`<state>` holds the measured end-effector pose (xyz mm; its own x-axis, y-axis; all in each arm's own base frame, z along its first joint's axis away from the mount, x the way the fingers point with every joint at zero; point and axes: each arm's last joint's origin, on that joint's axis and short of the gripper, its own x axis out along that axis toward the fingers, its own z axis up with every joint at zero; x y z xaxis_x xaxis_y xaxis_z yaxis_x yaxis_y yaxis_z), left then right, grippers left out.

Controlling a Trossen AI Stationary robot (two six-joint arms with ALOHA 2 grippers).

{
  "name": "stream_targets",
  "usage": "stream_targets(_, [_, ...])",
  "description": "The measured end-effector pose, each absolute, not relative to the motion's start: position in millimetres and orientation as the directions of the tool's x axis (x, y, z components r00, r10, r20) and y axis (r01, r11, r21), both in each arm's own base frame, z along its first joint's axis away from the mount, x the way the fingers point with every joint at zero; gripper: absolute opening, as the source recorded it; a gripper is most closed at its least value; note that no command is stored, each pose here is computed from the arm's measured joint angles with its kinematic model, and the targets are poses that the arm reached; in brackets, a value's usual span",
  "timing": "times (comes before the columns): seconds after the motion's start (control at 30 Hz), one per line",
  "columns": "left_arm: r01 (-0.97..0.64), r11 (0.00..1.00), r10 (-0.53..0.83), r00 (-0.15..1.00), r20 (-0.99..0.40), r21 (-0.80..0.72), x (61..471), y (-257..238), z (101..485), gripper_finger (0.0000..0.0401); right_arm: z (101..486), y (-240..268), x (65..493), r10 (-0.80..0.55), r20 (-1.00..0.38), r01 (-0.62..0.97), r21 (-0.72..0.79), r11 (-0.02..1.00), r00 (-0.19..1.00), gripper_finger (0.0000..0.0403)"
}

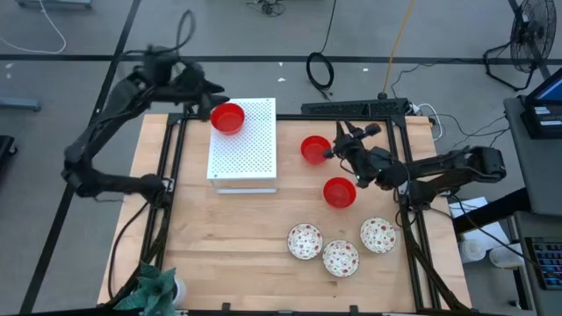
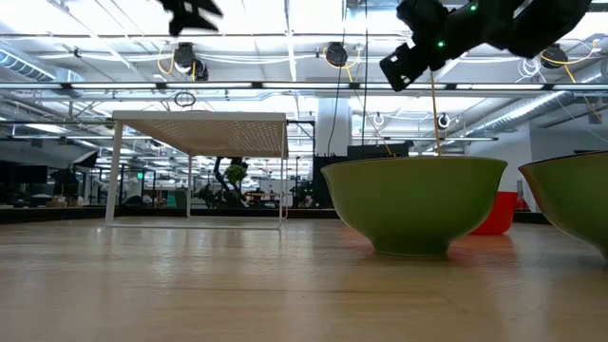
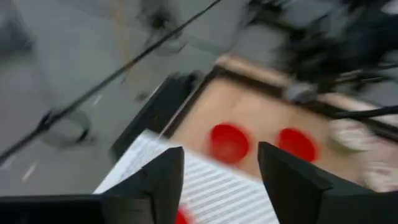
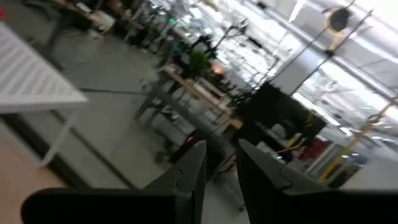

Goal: Pick & Place Mini bowls
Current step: Stack the bottom red bowl on top of the red bowl on the shelf

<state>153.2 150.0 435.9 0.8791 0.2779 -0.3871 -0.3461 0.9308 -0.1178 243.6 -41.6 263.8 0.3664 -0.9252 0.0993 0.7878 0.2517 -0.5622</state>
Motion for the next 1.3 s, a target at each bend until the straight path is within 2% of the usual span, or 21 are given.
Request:
stream_targets(0.13, [-0.224,0.971,0.189,0.932,-0.309,-0.080,141.6,109.0,453.1,0.0227,260.4,-31.9,242.7,-0.804,0.042,0.692,-0.538,0.482,0.594,0.0075])
stream_targets(0.27, [-0.072,0.995,0.048,0.952,-0.304,-0.070,140.2,75.7,443.6,0.0230,260.8,-17.6,238.7,-0.585,-0.080,0.474,-0.504,0.722,0.807,0.0075])
stream_targets(0.37, [0.053,0.996,-0.073,0.947,-0.314,-0.073,149.9,57.0,417.3,0.0230,265.3,-9.5,234.2,-0.370,-0.256,0.258,-0.382,0.887,0.893,0.0075])
stream_targets(0.47, [0.095,0.995,-0.103,0.945,-0.309,-0.038,164.0,43.2,381.5,0.0230,267.4,-4.9,229.0,-0.212,-0.407,0.149,-0.181,0.972,0.888,0.0075])
stream_targets(0.53, [0.080,0.997,-0.072,0.958,-0.277,0.018,173.7,34.9,359.1,0.0230,263.2,-4.0,224.9,-0.217,-0.496,0.188,-0.108,0.976,0.841,0.0075])
stream_targets(0.6, [0.039,0.993,-0.010,0.969,-0.249,0.111,181.6,27.5,339.1,0.0230,259.7,-5.0,219.3,-0.282,-0.576,0.284,-0.090,0.955,0.767,0.0075])
stream_targets(0.73, [-0.071,0.943,0.137,0.973,-0.185,0.326,194.5,13.8,307.4,0.0230,254.0,-8.2,204.3,-0.326,-0.752,0.459,-0.035,0.888,0.573,0.0075])
stream_targets(0.93, [-0.137,0.920,0.224,0.953,-0.203,0.368,204.0,9.2,275.7,0.0230,243.4,-9.0,184.3,-0.258,-0.893,0.613,0.025,0.790,0.368,0.0075])
stream_targets(1.3, [-0.099,0.879,0.188,0.971,-0.149,0.466,214.9,7.3,275.9,0.0230,219.7,-18.4,176.2,-0.255,-0.921,0.738,0.049,0.673,0.294,0.0075])
